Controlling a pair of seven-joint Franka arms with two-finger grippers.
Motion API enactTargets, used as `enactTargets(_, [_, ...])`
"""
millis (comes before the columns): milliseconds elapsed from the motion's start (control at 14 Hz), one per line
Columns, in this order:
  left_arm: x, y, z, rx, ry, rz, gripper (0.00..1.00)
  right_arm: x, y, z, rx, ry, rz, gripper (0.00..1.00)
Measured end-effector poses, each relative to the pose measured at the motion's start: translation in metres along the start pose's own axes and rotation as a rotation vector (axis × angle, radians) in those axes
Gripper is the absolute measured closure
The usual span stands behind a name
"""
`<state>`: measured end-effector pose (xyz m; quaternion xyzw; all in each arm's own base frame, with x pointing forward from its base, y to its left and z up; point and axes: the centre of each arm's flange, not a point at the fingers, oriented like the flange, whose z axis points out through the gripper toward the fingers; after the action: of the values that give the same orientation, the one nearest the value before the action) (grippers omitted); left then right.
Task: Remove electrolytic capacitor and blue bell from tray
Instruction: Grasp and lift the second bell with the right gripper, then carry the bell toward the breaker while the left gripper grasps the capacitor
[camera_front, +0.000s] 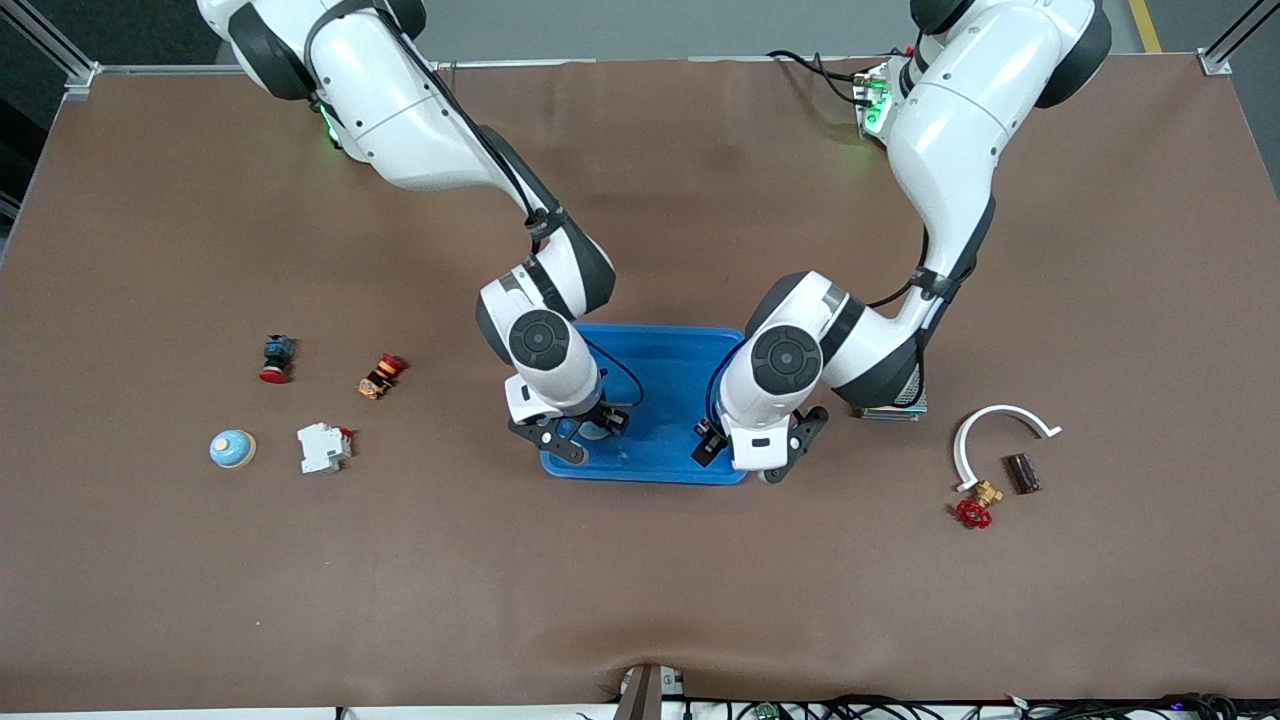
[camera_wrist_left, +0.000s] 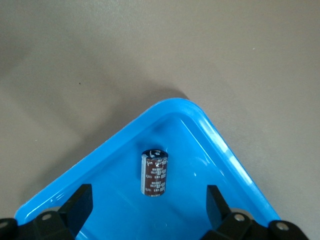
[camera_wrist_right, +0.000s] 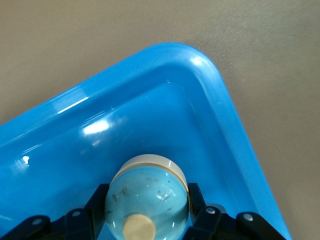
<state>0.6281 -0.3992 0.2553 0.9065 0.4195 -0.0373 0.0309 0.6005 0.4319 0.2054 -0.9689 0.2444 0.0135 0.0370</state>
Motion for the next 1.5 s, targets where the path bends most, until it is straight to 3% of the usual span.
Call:
enactTargets(356, [0.001, 0.002, 0.01, -0.015, -0.003, -0.012, 0.0, 0.029, 0.004, -0.03, -0.03, -0.017, -0.015, 0.32])
enactTargets(998, [-0.024, 0.003, 0.048, -0.002, 0.029, -0.01, 0.0, 0.132, 0.09, -0.059, -0.061, -0.067, -0.374, 0.32])
enactTargets(1496, [-0.022, 0.002, 0.063, -0.003, 0.028, -0.013, 0.0, 0.181, 0.182, -0.017, -0.027, -0.006, -0.554, 0.32])
